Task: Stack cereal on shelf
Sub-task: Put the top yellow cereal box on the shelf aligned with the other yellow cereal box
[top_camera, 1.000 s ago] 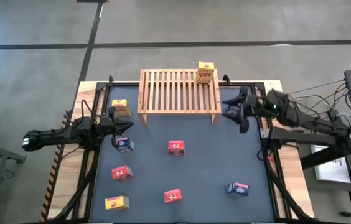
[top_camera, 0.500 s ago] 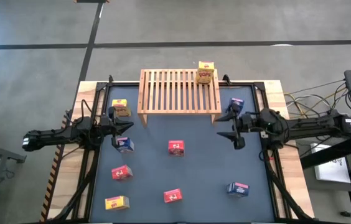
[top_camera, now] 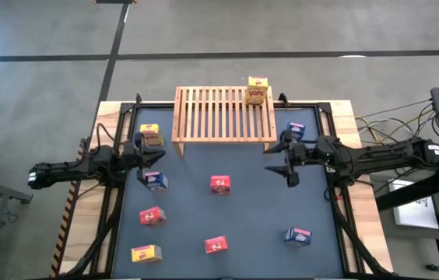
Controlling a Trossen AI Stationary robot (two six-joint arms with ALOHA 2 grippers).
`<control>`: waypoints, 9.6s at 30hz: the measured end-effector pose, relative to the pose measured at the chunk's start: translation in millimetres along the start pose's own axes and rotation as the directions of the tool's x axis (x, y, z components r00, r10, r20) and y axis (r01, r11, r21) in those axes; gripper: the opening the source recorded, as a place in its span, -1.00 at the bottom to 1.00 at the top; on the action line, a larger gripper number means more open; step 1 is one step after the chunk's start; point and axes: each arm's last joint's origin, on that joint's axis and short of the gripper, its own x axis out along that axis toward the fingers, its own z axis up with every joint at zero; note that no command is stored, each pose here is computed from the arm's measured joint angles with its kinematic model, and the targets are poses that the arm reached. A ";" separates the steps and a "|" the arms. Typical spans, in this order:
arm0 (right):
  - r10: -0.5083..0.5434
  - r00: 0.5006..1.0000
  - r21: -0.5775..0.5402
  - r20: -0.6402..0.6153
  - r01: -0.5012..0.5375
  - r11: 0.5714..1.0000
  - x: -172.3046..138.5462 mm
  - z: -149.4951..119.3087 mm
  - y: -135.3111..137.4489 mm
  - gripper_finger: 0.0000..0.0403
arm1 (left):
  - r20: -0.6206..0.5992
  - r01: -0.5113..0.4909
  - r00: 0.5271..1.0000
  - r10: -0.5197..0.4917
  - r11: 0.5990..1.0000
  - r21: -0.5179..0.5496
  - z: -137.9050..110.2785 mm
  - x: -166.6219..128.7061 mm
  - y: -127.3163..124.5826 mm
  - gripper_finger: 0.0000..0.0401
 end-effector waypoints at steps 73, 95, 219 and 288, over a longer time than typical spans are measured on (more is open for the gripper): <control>-0.138 0.974 -0.228 -0.177 0.096 0.969 50.1 -10.1 -15.5 0.22 | -0.897 -0.219 0.212 0.388 0.913 0.343 96.2 65.8 103.3 0.25; -0.138 0.973 -0.256 -0.184 0.088 0.963 50.0 -10.9 -15.5 0.22 | -0.957 -0.084 0.105 0.269 0.962 0.261 71.0 67.5 135.3 0.25; -0.159 0.960 -0.079 -0.229 0.145 0.986 166.5 31.7 -60.3 -0.18 | -0.848 0.200 0.527 0.057 0.961 0.190 164.3 226.5 -19.6 -0.02; -0.229 0.970 -0.007 0.084 0.231 0.973 -23.6 -34.0 -160.2 -0.25 | -0.275 0.124 0.960 -0.048 0.956 0.266 154.2 106.4 -15.6 0.33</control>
